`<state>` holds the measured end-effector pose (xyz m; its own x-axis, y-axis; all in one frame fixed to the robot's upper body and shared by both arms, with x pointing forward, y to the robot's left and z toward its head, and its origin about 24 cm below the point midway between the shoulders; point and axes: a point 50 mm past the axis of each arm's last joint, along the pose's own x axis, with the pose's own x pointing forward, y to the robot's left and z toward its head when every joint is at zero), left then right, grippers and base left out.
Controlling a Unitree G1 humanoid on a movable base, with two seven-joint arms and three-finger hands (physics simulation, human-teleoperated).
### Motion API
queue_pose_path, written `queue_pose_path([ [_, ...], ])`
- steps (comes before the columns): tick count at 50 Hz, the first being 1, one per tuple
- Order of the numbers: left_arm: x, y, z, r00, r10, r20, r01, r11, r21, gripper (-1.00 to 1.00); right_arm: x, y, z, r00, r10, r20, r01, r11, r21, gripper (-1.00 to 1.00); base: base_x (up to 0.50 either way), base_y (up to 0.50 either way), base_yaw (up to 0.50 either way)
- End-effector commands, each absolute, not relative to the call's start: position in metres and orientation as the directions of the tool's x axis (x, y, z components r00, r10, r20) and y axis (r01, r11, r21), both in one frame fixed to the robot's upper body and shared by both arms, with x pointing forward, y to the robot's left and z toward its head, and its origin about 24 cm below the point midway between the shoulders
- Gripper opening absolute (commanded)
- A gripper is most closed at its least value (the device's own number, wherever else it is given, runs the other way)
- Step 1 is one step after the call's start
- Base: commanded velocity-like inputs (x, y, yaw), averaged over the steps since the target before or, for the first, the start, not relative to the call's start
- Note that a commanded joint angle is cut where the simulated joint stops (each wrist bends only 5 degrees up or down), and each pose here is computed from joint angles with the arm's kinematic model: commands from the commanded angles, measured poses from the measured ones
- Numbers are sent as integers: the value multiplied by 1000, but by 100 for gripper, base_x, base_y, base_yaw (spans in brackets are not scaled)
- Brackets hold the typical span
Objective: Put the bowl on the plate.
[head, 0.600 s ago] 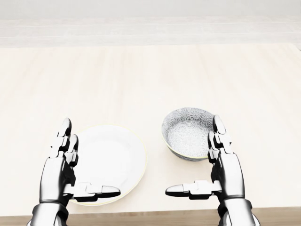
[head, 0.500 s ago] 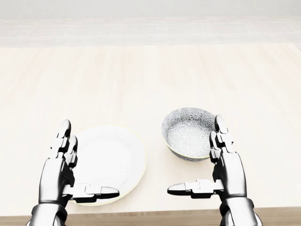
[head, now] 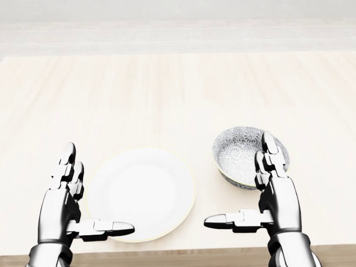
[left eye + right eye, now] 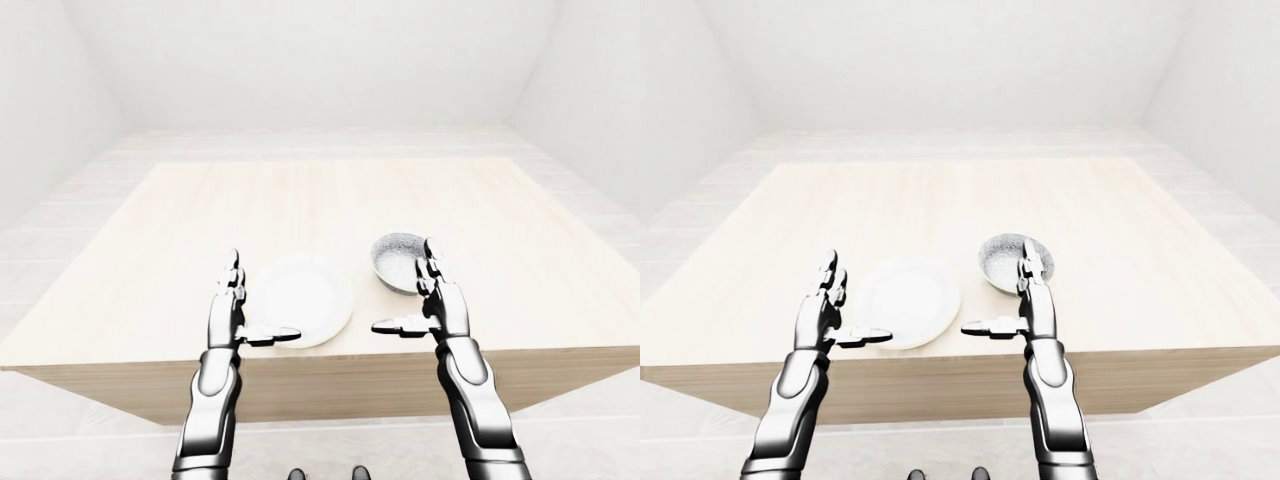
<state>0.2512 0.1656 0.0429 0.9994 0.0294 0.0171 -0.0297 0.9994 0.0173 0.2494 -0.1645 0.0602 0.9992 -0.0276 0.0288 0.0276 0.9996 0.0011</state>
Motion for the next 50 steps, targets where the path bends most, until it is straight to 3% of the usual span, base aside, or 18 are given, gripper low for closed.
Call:
queue_pose_path([
  [1, 253, 172, 42, 999, 46, 16, -46, 999, 21, 100, 247, -163, 61, 999, -19, 32, 19, 1000, 4, 100, 0, 50, 0],
  [11, 254, 173, 41, 999, 49, 10, -49, 999, 20, 100, 248, -164, 62, 999, -14, 38, 14, 1000, 7, 100, 0, 45, 0],
  [28, 255, 173, 38, 999, 38, 0, -38, 999, 28, 100, 250, -167, 61, 999, -25, 33, 25, 1000, -1, 100, 0, 0, 0],
  [43, 257, 170, 35, 1000, 30, 1, -30, 998, 60, 100, 245, -183, 89, 986, -78, 147, 87, 995, -57, 100, 0, 0, 0],
  [50, 257, 173, 38, 999, 41, 13, -42, 998, 56, 100, 255, -187, 82, 989, -97, 116, 106, 992, -75, 100, 0, 0, 0],
])
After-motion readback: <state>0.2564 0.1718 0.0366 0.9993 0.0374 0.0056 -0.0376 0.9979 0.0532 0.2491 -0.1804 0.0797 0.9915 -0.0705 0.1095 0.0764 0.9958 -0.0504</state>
